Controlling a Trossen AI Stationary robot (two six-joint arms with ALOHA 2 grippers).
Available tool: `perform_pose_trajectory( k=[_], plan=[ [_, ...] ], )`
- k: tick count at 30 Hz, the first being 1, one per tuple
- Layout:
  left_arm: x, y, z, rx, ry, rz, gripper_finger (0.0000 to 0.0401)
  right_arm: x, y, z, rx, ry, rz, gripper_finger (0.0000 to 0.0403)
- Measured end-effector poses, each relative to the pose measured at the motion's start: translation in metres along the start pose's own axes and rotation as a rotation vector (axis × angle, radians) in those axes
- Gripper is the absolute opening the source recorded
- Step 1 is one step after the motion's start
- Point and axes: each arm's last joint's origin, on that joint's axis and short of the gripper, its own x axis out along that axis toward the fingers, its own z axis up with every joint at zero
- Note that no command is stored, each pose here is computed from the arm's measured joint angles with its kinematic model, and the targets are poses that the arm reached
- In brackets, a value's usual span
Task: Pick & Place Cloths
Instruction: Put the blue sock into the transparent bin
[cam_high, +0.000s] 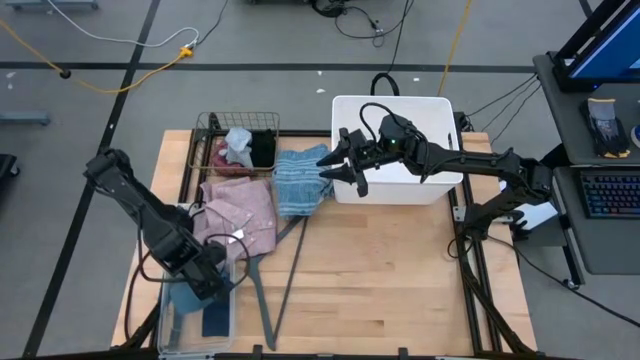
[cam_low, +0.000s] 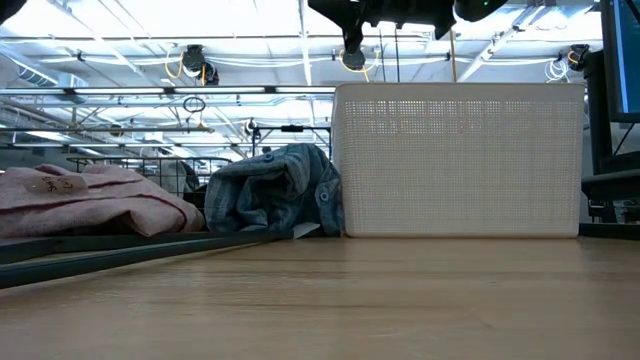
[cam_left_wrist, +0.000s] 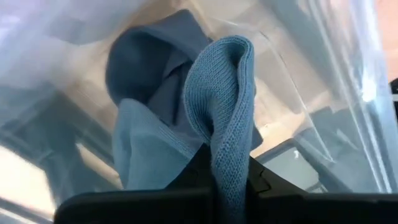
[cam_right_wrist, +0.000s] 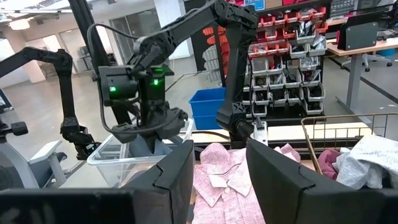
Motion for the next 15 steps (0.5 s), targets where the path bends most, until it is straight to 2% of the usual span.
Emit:
perform_pose_trajectory(
  k=[6, 11, 15],
  plan=[
    [0.012, -0.005, 0.001, 0.009, 0.021, -0.085, 0.0030, 0.000, 0.000, 0.000, -0.015, 0.000, 0.000, 0.0139],
    [0.013, -0.005, 0.001, -0.034, 0.023, -0.090, 0.0051, 0.000, 0.000, 0.000, -0.047, 0.000, 0.000, 0.0139],
    [0.013, -0.005, 0.001, -0.037, 0.022, -0.090, 0.0083, 0.000, 0.000, 0.000, -0.066, 0.000, 0.000, 0.0139]
  ],
)
